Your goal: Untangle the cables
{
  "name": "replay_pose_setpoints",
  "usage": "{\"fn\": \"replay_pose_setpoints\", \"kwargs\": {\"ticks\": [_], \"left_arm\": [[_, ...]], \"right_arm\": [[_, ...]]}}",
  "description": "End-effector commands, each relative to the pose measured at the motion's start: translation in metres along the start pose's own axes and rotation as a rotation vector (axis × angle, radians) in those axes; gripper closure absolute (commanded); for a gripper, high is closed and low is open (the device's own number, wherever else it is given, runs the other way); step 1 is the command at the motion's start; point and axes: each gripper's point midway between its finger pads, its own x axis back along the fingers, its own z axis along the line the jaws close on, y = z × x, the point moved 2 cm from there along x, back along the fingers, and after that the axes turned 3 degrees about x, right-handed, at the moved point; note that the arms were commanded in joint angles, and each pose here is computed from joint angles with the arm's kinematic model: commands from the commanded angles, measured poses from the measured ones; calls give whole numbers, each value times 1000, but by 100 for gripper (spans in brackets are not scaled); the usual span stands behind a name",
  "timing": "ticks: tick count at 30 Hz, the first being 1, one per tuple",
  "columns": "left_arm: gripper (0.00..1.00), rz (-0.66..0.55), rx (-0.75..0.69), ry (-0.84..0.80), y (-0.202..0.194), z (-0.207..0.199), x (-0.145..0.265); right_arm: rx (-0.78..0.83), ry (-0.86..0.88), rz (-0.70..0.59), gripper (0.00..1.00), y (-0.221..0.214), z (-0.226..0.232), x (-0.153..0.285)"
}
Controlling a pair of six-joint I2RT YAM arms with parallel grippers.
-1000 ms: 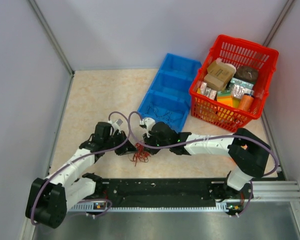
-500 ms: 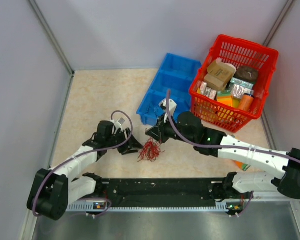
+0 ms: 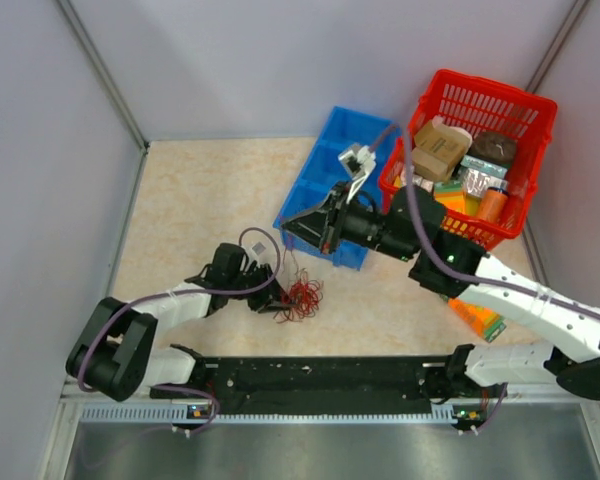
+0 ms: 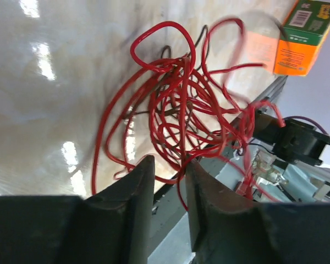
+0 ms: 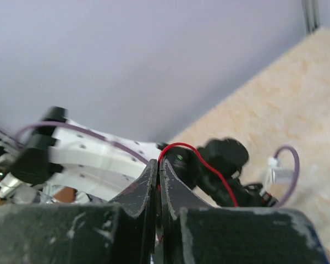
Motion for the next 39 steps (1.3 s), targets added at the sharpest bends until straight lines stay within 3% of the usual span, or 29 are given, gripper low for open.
{"fn": "replay_pose_setpoints", "kwargs": {"ticks": [1, 6, 12, 17, 21, 22, 26, 29, 33, 39], "left_arm": [[73, -74, 15, 36, 16, 10, -6], [83, -129, 54, 65, 22, 22, 4], [89, -262, 44, 156, 38, 35, 41], [60, -369, -84, 199, 53, 12, 80], [34, -419, -200, 136, 56, -25, 104], [32, -424, -233, 117, 56, -34, 109], [30, -402, -385, -19, 50, -79, 126], [41, -343, -454, -161, 37, -105, 131], [45, -269, -534, -371, 15, -143, 140], [36, -321, -580, -318, 15, -150, 144]], "right_arm": [[73, 148, -244, 100, 104, 64, 56], [185, 85, -389, 100, 156, 77, 112], [229, -124, -365, 100, 143, 37, 120], [211, -169, -315, 100, 117, 19, 120], [183, -139, -186, 100, 74, 8, 95], [177, -137, -154, 100, 65, 5, 90], [168, -157, -148, 100, 60, 0, 90], [188, -154, -162, 100, 65, 2, 95], [201, -179, -149, 100, 62, -3, 94], [227, -279, -178, 100, 66, -17, 120]]}}
